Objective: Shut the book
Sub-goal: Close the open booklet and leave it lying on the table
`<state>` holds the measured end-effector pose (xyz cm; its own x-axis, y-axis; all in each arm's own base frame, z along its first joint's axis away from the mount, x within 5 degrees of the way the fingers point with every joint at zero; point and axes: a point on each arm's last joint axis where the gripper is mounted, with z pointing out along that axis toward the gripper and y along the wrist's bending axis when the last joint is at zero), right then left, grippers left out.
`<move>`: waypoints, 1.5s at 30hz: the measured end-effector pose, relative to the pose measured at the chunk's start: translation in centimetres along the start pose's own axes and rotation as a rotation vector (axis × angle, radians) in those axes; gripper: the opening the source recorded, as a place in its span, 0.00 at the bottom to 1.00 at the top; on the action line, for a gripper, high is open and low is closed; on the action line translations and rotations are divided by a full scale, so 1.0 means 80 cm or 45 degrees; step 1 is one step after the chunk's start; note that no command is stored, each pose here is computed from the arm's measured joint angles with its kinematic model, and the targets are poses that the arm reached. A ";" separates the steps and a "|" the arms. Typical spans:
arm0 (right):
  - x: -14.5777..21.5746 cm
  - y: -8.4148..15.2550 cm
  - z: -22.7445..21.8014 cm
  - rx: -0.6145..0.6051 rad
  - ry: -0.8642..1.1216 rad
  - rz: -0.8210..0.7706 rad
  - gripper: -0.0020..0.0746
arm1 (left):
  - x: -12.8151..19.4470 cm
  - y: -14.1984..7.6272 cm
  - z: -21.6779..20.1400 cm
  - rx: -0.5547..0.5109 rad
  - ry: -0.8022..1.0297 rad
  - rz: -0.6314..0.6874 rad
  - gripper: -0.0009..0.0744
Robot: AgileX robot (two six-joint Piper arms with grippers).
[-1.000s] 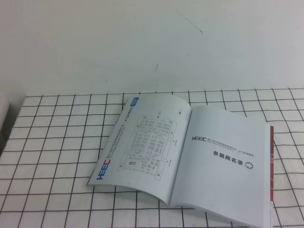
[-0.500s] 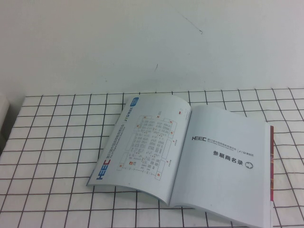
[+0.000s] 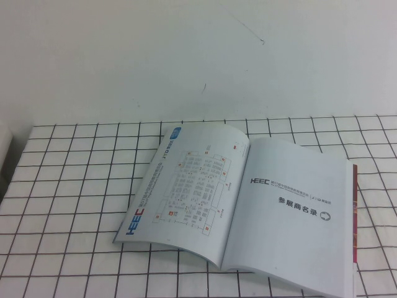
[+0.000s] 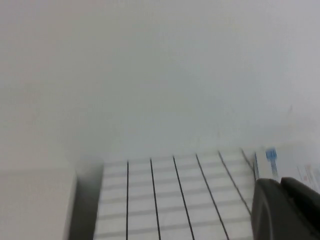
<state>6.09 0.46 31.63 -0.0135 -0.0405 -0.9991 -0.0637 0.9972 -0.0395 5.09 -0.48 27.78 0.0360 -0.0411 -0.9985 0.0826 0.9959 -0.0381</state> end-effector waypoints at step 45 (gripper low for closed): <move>0.219 0.147 0.367 -0.862 1.510 -0.137 0.02 | 0.177 -0.047 0.413 0.293 1.250 -0.133 0.01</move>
<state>34.36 13.34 13.16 -0.7940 -0.4860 -0.3653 -0.5851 0.7740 0.2419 38.19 -7.49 15.09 -0.8084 0.0605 -0.5855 0.2318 0.9470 -0.2223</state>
